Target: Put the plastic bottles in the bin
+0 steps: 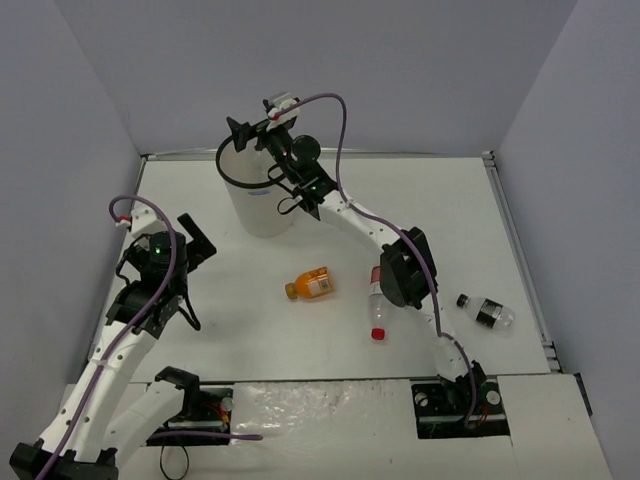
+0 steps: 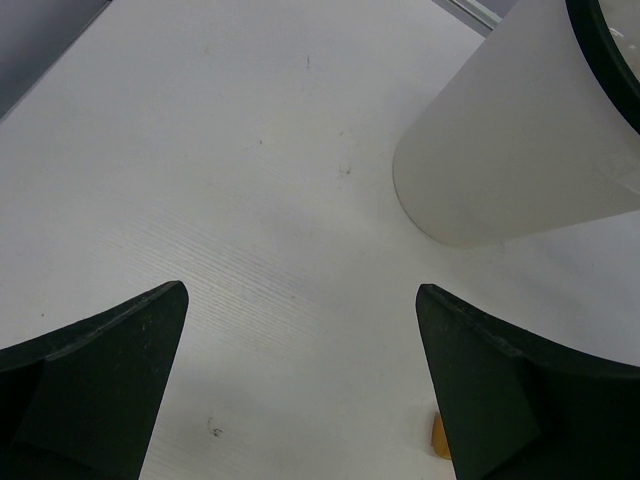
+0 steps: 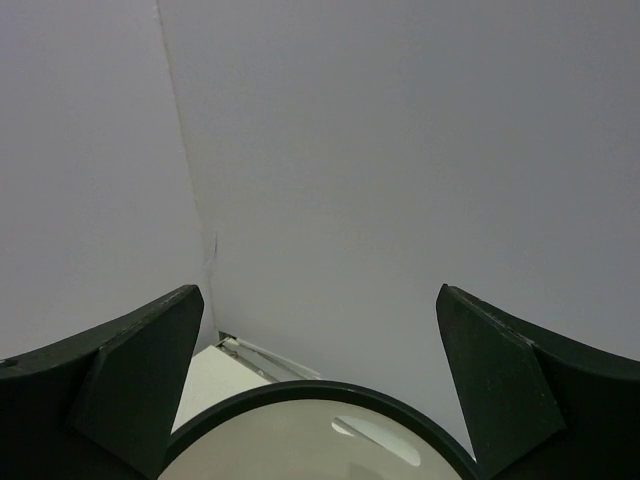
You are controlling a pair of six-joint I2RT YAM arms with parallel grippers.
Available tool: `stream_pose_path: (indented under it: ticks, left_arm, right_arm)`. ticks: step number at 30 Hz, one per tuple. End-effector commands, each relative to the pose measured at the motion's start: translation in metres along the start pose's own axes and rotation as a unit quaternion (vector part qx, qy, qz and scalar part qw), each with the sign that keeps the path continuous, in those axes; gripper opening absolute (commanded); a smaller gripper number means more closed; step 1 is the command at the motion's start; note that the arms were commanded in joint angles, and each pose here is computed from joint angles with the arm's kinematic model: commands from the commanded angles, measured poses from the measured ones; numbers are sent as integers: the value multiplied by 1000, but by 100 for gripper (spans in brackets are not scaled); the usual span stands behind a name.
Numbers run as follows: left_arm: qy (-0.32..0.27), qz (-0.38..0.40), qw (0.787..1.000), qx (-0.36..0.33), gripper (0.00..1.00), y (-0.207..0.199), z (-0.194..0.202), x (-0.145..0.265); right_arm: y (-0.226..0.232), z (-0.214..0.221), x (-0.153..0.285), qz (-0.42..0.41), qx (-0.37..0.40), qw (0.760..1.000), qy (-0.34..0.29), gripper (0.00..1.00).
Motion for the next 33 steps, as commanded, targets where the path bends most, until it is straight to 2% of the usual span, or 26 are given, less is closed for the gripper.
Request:
stream_pose_path:
  ticks: [1,4,7,10,11,12,14,16,19,21,23,27,29,31,33]
  left_arm:
    - [-13,27,1000,4,97,-12,-8,-2]
    - [-6,37,999,-17,97,-16,-8,-4]
    - [5,67,997,-30,97,-24,-7,-3]
    - [25,109,992,-56,97,-33,1,-5]
    - [38,135,988,-62,97,-39,3,-4]
    - [47,154,984,-70,97,-44,6,-5]
    - [81,209,971,-85,97,-56,17,-3]
    - [90,233,963,-105,97,-61,21,-3]
    - [164,352,908,-160,97,-80,45,8]
    - [212,445,847,-201,97,-92,65,17]
    - [226,539,774,-242,97,-105,82,29]
    - [217,614,684,-330,97,-117,114,38]
    - [241,616,656,-362,97,-119,134,35]
    - [267,605,646,-381,97,-122,146,26]
    - [272,600,645,-387,97,-127,148,21]
  right_arm:
    - [-43,-128,0,66,-15,994,-83,100]
    - [-53,-116,22,96,-26,995,0,100]
    - [-78,-123,48,150,-43,986,64,100]
    - [-136,-119,91,224,-88,956,170,100]
    - [-146,-98,110,228,-100,943,220,100]
    - [-159,-87,126,231,-121,935,241,100]
    - [-205,-95,164,243,-184,923,236,100]
    - [-223,-84,201,265,-198,908,256,100]
    - [-243,-64,269,328,-177,878,300,100]
    - [-249,-48,304,354,-176,858,327,100]
    - [-249,-32,334,363,-187,840,356,100]
    - [-251,-7,370,344,-223,824,392,100]
    - [-250,1,377,334,-234,819,405,100]
    - [-250,0,378,331,-233,819,407,100]
    - [-251,-2,378,329,-229,821,406,100]
Point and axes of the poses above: each gripper's point midway between its finger pads, its own x axis back along the fingers, its own y axis along the line the jaws close on, z = x × y, the point moved 6 cm from there along x, back along the fingers, and after that the axes turned 15 degrees about x, right-handed, at the moved point
